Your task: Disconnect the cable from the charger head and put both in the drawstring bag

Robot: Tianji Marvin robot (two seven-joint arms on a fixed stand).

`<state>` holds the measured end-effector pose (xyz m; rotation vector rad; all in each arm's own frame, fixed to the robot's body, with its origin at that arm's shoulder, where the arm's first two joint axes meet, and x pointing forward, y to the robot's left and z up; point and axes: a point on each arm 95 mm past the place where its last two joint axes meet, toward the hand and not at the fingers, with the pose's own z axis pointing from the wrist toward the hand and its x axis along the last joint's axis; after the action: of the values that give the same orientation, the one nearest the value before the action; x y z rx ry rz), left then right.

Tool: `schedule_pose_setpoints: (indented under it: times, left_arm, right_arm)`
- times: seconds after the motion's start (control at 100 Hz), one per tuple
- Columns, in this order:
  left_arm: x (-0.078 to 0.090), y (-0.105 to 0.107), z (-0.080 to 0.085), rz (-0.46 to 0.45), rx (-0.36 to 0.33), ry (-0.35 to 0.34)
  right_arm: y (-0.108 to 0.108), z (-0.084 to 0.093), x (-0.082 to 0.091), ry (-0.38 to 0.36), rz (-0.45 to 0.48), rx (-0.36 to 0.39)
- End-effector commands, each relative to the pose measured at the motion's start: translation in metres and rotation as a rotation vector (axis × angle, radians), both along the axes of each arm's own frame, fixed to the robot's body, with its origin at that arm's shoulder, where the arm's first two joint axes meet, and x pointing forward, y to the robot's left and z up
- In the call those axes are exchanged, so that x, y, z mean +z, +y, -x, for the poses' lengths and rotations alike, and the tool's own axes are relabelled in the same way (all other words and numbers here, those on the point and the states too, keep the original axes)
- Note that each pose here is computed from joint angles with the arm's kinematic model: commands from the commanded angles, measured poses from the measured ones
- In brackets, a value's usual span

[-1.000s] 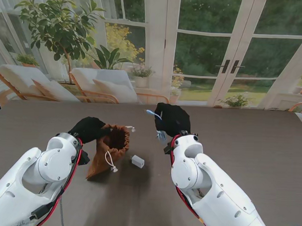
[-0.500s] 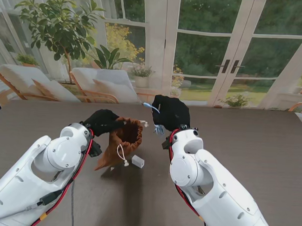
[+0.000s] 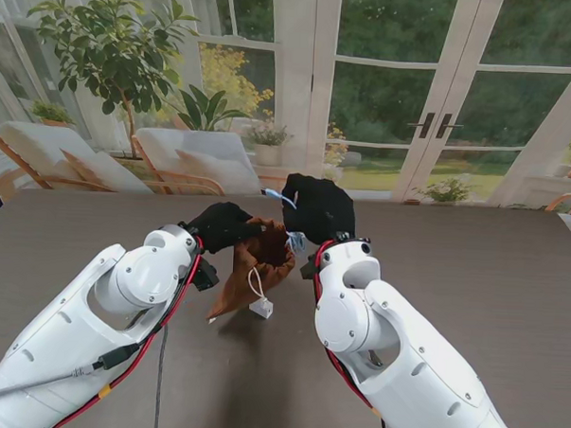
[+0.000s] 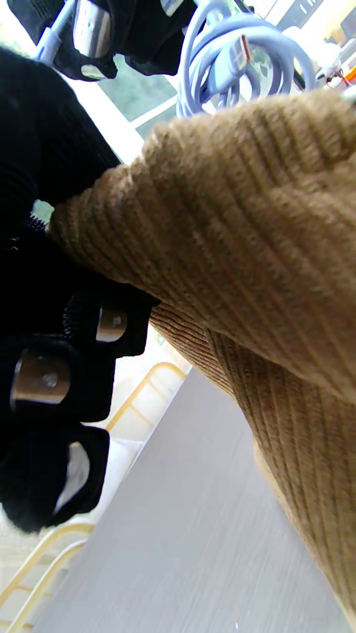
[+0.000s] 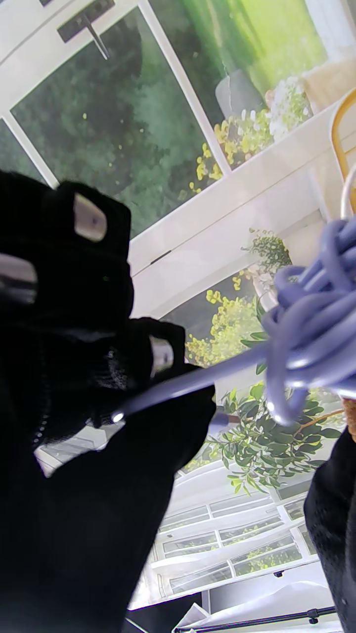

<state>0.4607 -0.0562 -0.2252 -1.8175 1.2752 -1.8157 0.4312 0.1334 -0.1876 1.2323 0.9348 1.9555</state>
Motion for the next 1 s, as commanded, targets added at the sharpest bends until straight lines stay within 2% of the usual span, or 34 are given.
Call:
schedule_pose_setpoints:
  times: [0.0,0.31,0.74,0.99]
  left_arm:
    - [0.004,-0.01,0.0,0.027,-0.029,0.008]
    - [0.003,-0.023,-0.001,0.107,-0.051,0.036]
    - [0.002,-0.025,0.002,0.216,-0.051,0.086]
    - [0.002,-0.024,0.003,0.242,-0.052,0.099]
  right_arm:
    - [0.005,0.002,0.005,-0.001,-0.006,0.013]
    - [0.009,0.002,0.003,-0.002,-0.015,0.004]
    - [0.011,0.001,-0.006,-0.006,-0.029,-0.01]
    - [0.011,0.001,-0.015,-0.005,-0.042,-0.012]
